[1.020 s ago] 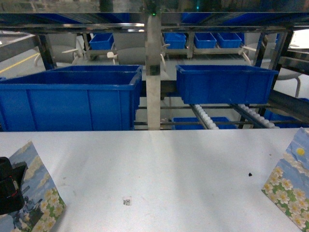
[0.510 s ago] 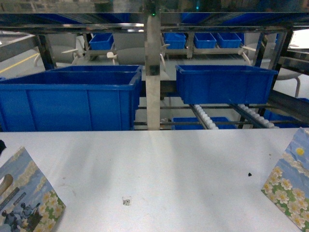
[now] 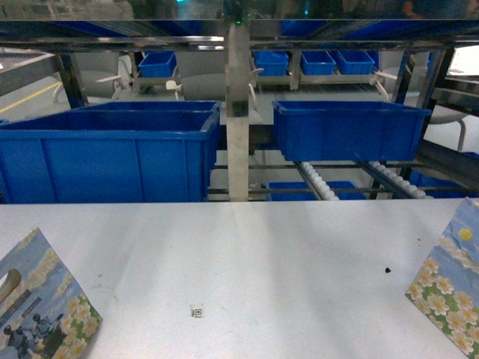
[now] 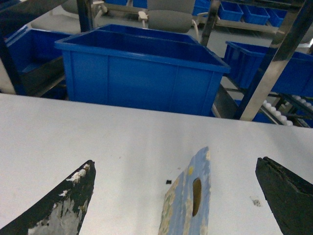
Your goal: Move flower gift bag to table near conveyor
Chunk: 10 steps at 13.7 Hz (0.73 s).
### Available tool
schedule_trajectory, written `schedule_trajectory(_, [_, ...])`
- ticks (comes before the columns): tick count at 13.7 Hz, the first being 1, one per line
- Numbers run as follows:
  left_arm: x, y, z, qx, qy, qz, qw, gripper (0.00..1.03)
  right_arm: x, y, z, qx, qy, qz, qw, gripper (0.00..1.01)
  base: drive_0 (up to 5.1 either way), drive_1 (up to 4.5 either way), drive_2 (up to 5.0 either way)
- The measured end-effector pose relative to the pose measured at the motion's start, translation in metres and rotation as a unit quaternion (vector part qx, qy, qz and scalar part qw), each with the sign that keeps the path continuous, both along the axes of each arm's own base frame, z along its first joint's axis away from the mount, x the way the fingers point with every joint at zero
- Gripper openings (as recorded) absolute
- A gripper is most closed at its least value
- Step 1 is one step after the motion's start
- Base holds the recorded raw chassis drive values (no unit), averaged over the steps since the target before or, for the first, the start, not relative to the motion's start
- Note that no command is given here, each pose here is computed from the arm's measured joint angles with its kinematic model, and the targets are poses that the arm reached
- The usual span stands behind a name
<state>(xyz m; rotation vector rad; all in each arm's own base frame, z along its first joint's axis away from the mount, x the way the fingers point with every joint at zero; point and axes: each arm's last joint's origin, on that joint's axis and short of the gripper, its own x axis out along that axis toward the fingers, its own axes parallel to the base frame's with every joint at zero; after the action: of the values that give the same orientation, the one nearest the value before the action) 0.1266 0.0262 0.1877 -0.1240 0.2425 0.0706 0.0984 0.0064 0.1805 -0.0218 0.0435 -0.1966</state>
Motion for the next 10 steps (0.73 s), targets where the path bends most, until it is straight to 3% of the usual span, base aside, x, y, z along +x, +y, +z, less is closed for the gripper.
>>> schedule_trajectory(2, [-0.028,0.001,0.008,0.013,0.006,0.018,0.9997,0.98,0.0,0.0,0.0,0.0,0.0,0.0,1.0,0.98,0.0,0.0,0.0])
schedule_trajectory(3, [-0.029,-0.002,0.019,0.025,-0.01,0.007,0.9996,0.98,0.0,0.0,0.0,0.0,0.0,0.0,1.0,0.98,0.0,0.0,0.0])
schedule_trajectory(4, [-0.029,-0.003,0.02,0.025,-0.009,0.005,0.9996,0.98,0.0,0.0,0.0,0.0,0.0,0.0,1.0,0.98,0.0,0.0,0.0])
schedule_trajectory(5, [-0.028,-0.002,0.02,0.033,-0.043,0.0,0.9985,0.94,0.0,-0.001,0.0,0.002,-0.003,0.009,1.0,0.96,0.0,0.0,0.0])
schedule_trajectory(6, [-0.029,-0.004,0.014,0.049,-0.101,-0.02,0.9935,0.82,-0.001,-0.006,0.003,0.005,-0.021,0.047,0.9986,0.84,0.0,0.0,0.0])
schedule_trajectory(8, [-0.029,-0.012,0.007,0.053,-0.122,-0.039,0.9903,0.55,-0.001,-0.007,0.0,0.007,-0.023,0.097,0.995,0.56,0.0,0.0,0.0])
schedule_trajectory(10, [-0.029,-0.017,-0.002,0.054,-0.117,-0.023,0.9914,0.28,-0.001,-0.006,-0.005,0.007,-0.019,0.098,0.995,0.29,0.0,0.0,0.0])
